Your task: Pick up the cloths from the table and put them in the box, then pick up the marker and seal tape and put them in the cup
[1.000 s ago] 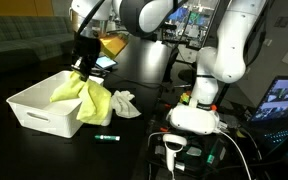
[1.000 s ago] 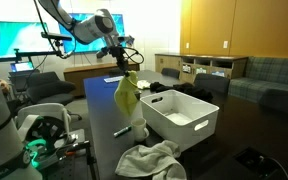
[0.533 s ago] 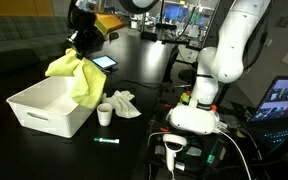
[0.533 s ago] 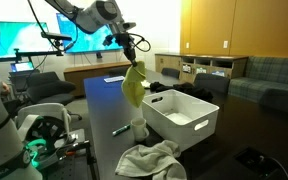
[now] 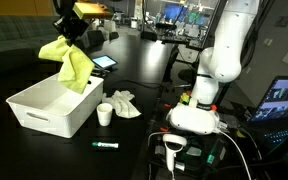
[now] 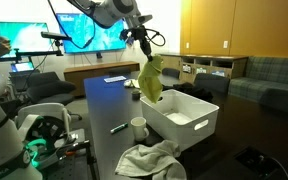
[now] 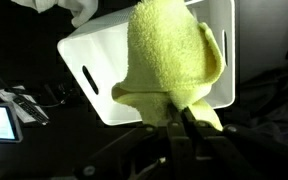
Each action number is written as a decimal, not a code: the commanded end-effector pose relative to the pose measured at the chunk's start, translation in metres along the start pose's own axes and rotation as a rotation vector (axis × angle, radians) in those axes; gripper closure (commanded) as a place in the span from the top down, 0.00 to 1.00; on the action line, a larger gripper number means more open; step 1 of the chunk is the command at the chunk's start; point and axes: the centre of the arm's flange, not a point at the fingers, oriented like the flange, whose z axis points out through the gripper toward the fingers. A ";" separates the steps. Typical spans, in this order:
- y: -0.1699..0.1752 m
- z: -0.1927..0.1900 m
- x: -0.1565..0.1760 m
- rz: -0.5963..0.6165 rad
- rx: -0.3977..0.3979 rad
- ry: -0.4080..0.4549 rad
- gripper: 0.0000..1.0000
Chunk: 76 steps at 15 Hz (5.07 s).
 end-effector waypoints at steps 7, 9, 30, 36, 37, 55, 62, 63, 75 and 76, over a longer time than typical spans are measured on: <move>-0.044 0.052 0.039 0.158 -0.040 -0.034 0.02; -0.035 0.071 0.055 0.221 -0.053 -0.036 0.02; 0.027 0.156 -0.005 -0.078 -0.099 -0.268 1.00; 0.015 0.165 -0.085 -0.147 -0.094 -0.330 1.00; 0.010 0.164 -0.098 -0.158 -0.087 -0.339 1.00; 0.020 0.213 -0.268 -0.408 -0.107 -0.445 1.00; -0.004 0.242 -0.305 -0.406 0.032 -0.383 1.00; -0.009 0.246 -0.308 -0.405 0.059 -0.376 1.00; -0.032 0.290 -0.334 -0.415 0.230 -0.370 1.00; -0.032 0.291 -0.335 -0.418 0.236 -0.367 1.00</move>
